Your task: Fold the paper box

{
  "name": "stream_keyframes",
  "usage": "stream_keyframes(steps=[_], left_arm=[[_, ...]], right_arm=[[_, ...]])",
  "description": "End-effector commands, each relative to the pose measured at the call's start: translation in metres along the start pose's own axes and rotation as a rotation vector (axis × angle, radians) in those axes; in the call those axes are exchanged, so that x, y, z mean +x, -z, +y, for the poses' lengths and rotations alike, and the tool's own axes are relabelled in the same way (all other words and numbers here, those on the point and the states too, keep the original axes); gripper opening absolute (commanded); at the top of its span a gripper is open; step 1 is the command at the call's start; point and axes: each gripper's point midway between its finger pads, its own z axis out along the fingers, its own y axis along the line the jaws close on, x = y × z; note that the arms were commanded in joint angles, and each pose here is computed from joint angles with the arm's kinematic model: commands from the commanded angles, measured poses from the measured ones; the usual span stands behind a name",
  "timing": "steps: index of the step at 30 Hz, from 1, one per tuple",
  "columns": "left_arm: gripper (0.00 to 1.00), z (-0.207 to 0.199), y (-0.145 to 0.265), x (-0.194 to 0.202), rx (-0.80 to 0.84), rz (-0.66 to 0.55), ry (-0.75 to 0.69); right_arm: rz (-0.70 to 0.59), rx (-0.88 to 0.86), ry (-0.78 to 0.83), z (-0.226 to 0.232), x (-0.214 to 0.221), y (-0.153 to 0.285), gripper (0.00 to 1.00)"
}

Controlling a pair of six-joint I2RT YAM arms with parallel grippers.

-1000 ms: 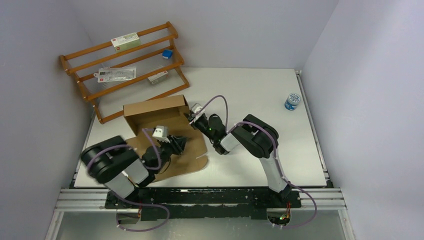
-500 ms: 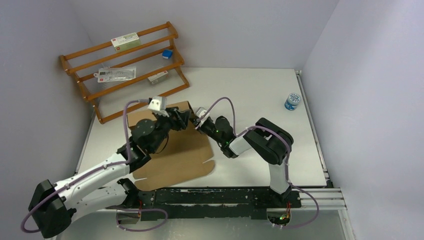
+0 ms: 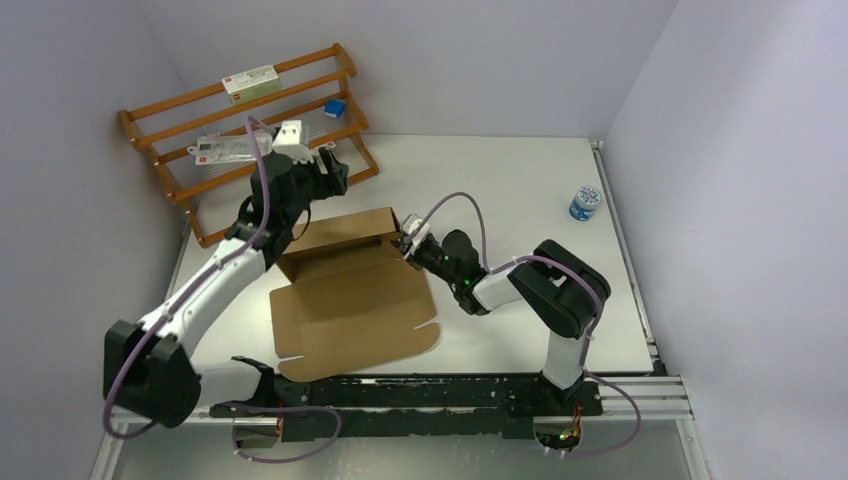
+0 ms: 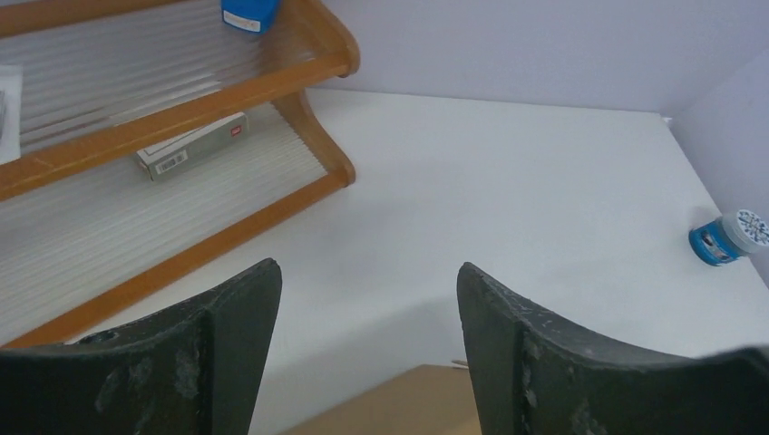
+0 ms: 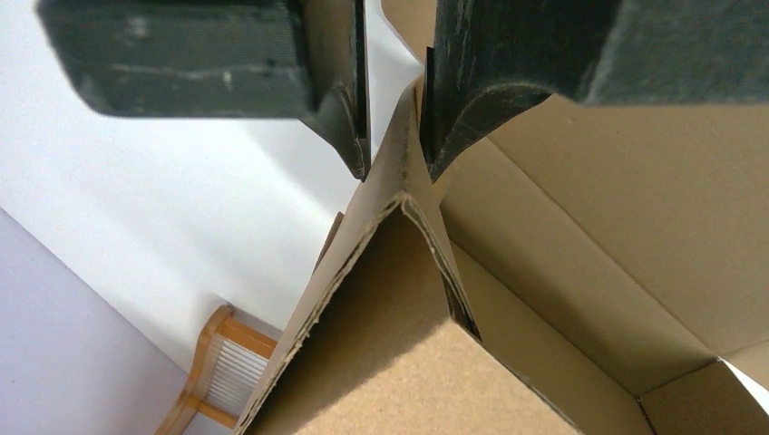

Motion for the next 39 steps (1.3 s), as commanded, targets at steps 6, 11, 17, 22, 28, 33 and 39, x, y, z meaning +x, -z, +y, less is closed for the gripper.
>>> stream_keyframes(steps=[6,11,17,22,28,33,39], left_arm=[[0.78,-0.001,-0.056,0.062,0.186,0.295,0.015],[0.75,-0.001,-0.079,0.102,0.227,0.449,0.015],[0.65,-0.014,-0.081,0.127,0.323,0.536,0.052],[0.64,-0.019,-0.077,0.143,0.366,0.592,0.074],[0.62,-0.024,-0.073,0.158,0.412,0.641,0.097],[0.63,-0.025,-0.073,0.166,0.428,0.681,0.105],[0.66,-0.033,-0.069,0.161,0.463,0.682,0.133]], right_arm=[[0.053,-0.033,-0.035,-0.007,0.010,0.001,0.17],[0.041,0.004,-0.075,-0.014,0.008,-0.003,0.23],[0.008,0.045,-0.106,-0.022,0.003,-0.015,0.35],[-0.032,0.069,-0.141,-0.026,0.000,-0.029,0.36],[-0.102,0.104,-0.152,-0.033,-0.008,-0.034,0.35],[-0.087,0.133,-0.189,-0.040,-0.013,-0.037,0.24],[0.028,0.241,-0.240,-0.059,-0.012,-0.026,0.22]])
